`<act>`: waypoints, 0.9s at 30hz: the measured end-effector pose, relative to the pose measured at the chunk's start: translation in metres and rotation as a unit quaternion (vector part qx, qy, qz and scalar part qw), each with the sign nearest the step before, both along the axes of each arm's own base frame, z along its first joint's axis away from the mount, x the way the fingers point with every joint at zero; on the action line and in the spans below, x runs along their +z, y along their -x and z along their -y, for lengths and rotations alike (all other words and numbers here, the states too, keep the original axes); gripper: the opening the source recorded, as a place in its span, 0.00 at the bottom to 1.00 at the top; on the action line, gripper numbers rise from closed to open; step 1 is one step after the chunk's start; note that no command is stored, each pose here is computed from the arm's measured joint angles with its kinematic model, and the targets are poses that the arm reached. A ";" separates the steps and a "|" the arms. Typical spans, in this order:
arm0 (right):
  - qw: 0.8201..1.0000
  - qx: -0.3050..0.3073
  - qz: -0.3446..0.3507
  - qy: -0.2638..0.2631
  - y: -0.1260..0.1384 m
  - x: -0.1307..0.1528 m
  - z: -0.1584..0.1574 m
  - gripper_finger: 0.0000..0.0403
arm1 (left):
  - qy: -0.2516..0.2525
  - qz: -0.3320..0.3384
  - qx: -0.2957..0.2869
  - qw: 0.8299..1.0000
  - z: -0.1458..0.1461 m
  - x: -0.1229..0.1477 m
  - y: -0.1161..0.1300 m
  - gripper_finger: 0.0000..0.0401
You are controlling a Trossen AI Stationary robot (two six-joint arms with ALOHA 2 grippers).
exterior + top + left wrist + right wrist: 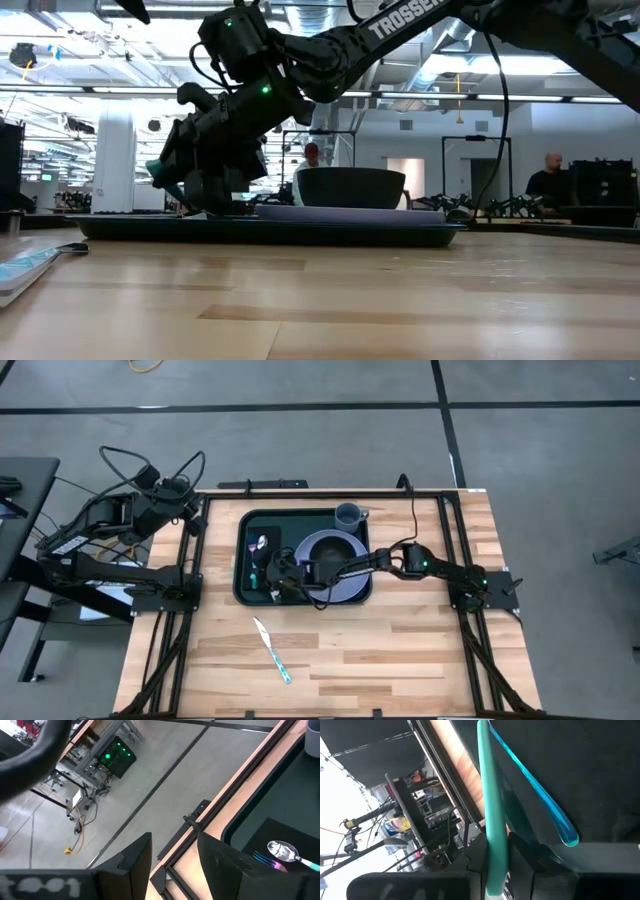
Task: Set up tray
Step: Put the blue spoon on the black table napkin to the right of the purple fork
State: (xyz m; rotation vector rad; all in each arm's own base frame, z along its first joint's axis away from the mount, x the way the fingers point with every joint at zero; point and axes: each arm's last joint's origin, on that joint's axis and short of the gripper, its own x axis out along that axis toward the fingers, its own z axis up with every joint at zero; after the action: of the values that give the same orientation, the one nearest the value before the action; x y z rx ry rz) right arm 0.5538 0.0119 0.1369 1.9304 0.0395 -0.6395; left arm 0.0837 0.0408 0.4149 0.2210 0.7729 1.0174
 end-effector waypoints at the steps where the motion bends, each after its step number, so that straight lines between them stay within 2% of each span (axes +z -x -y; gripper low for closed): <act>1: 1.000 0.000 -0.001 0.000 0.000 -0.001 0.000 0.10 | -0.001 -0.003 -0.002 1.000 0.000 0.000 0.000 0.38; 7: 1.000 0.008 -0.006 -0.005 0.002 -0.005 0.004 0.11 | -0.002 -0.013 -0.011 1.000 0.000 0.000 0.000 0.38; 14: 0.999 0.021 -0.024 -0.019 0.004 -0.009 0.010 0.21 | -0.002 -0.015 -0.012 1.000 0.000 0.000 0.000 0.38; 22: 0.999 0.022 -0.022 -0.019 0.004 -0.008 0.010 0.20 | -0.002 -0.015 -0.012 1.000 0.000 0.000 0.000 0.38; 27: 0.999 0.031 -0.018 -0.013 0.003 -0.007 0.007 0.23 | -0.002 -0.015 -0.012 1.000 0.000 0.000 0.000 0.38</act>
State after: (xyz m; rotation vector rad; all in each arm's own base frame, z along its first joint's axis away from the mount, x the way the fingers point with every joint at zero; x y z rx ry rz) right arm 0.5507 0.0046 0.1296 1.9349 0.1310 -0.6343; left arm 0.0838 0.0406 0.4147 0.2495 0.7935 0.9947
